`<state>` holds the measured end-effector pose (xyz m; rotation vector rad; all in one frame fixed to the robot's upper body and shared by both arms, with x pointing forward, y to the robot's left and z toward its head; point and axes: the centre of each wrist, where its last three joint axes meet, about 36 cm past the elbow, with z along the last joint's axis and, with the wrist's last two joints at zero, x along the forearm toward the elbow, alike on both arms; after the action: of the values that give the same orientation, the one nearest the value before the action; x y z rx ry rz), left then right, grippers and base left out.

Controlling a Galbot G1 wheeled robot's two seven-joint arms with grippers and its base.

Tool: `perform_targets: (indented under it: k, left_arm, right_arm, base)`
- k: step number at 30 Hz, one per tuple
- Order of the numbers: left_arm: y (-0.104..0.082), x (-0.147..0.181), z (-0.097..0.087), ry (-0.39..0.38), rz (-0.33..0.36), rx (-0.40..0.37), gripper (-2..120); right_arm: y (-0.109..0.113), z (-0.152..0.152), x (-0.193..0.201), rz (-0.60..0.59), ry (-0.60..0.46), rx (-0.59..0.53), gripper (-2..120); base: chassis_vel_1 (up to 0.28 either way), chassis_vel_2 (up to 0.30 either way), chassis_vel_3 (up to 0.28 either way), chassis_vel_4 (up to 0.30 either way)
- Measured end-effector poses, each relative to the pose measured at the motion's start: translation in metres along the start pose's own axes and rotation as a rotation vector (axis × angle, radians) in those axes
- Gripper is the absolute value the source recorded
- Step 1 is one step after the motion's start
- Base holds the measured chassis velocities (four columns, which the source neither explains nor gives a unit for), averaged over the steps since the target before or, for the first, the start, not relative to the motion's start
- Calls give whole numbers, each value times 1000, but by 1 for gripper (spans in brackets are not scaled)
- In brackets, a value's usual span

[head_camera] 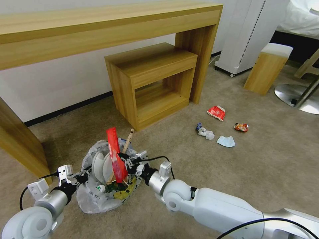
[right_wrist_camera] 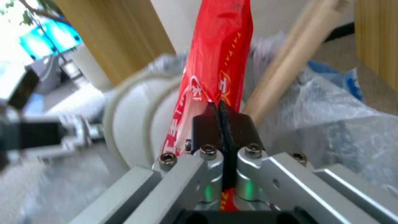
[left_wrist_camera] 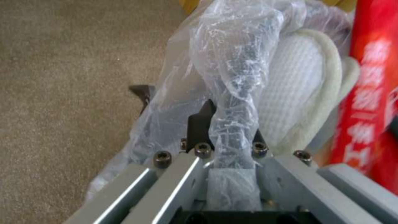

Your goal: Pick up the trash bin and place the garbage on the floor into it.

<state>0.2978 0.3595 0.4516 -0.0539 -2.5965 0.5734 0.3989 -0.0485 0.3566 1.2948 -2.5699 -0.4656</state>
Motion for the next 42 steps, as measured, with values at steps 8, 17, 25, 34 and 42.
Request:
perform_targets:
  k: [8,17,25,34,42]
  left_arm:
    - [0,-1,-2,-5,1,2,1]
    - [0,-1,-1,-4,0,8,1]
    - [1,-3,1,1,3,12,1]
    - [2,1,1,3,-6,7,1]
    - [2,4,2,9,-13,2,1]
  right_arm:
    - [4,9,0,10,26,21,2]
    - [7,12,-2,23,79,72,35]
    - [11,-2,0,18,49,68,65]
    - [19,-30,-2,-3,-17,46,96]
    - [29,-47,-7,-18,-76,16,100]
  base:
    - [0,0,0,0]
    - [0,0,0,0]
    - [0,0,0,0]
    - [0,0,0,0]
    - [0,0,0,0]
